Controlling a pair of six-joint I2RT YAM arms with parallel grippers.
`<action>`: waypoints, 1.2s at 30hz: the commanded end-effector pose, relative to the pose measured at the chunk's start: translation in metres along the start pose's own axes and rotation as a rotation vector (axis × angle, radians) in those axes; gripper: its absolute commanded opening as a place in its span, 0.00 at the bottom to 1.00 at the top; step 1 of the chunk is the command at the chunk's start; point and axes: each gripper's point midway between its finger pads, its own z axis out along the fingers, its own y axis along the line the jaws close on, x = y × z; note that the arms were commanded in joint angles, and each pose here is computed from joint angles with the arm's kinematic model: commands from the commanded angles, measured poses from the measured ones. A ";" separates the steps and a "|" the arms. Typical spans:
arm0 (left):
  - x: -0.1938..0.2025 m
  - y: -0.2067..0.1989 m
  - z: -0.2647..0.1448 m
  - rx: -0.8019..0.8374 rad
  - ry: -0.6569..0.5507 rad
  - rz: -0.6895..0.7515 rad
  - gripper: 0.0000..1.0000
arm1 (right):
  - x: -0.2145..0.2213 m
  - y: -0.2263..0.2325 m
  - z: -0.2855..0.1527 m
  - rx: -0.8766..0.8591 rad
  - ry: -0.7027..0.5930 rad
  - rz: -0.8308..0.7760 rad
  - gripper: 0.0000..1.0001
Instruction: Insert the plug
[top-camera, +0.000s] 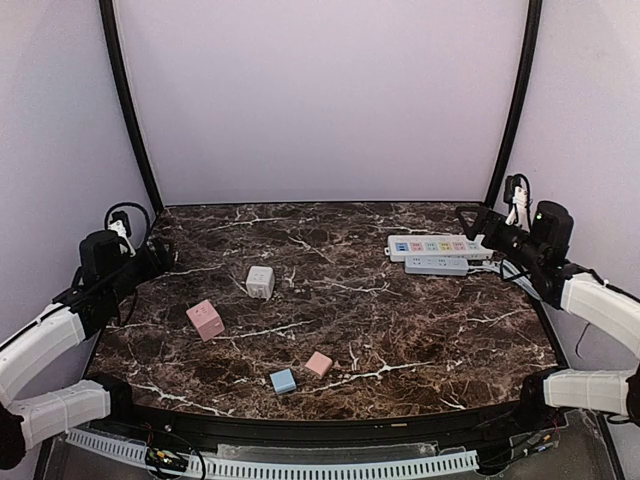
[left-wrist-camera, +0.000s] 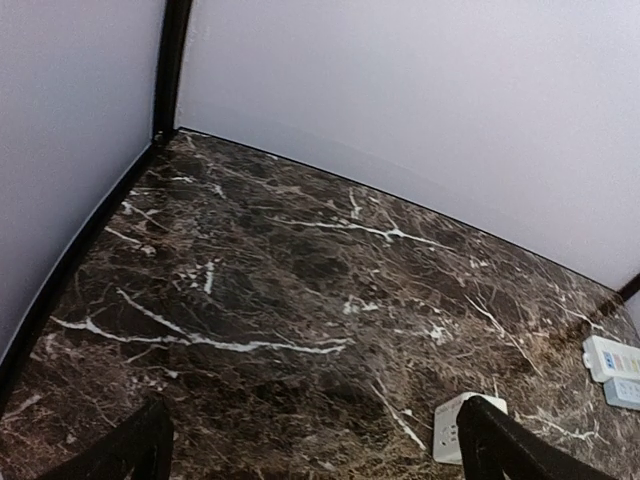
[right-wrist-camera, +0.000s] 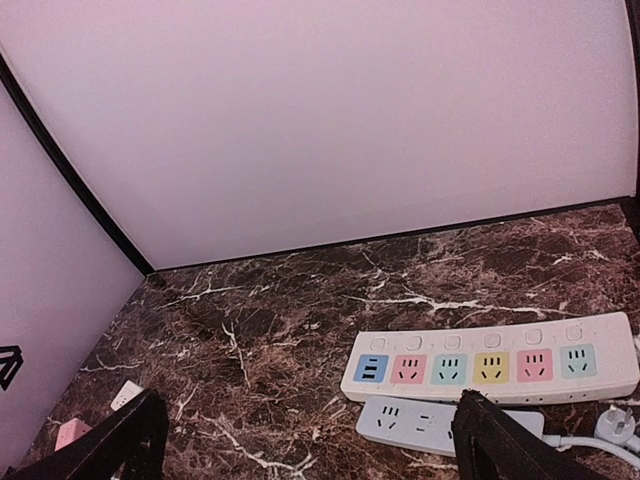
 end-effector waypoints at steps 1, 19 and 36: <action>0.015 -0.036 -0.008 0.119 0.096 0.098 1.00 | 0.005 -0.002 -0.004 0.013 0.019 0.034 0.99; 0.057 -0.095 -0.022 0.297 0.290 0.206 1.00 | 0.024 0.015 -0.014 -0.050 0.104 0.075 0.99; 0.121 -0.156 0.001 0.360 0.489 0.427 1.00 | 0.060 0.012 -0.006 -0.033 0.222 0.102 0.99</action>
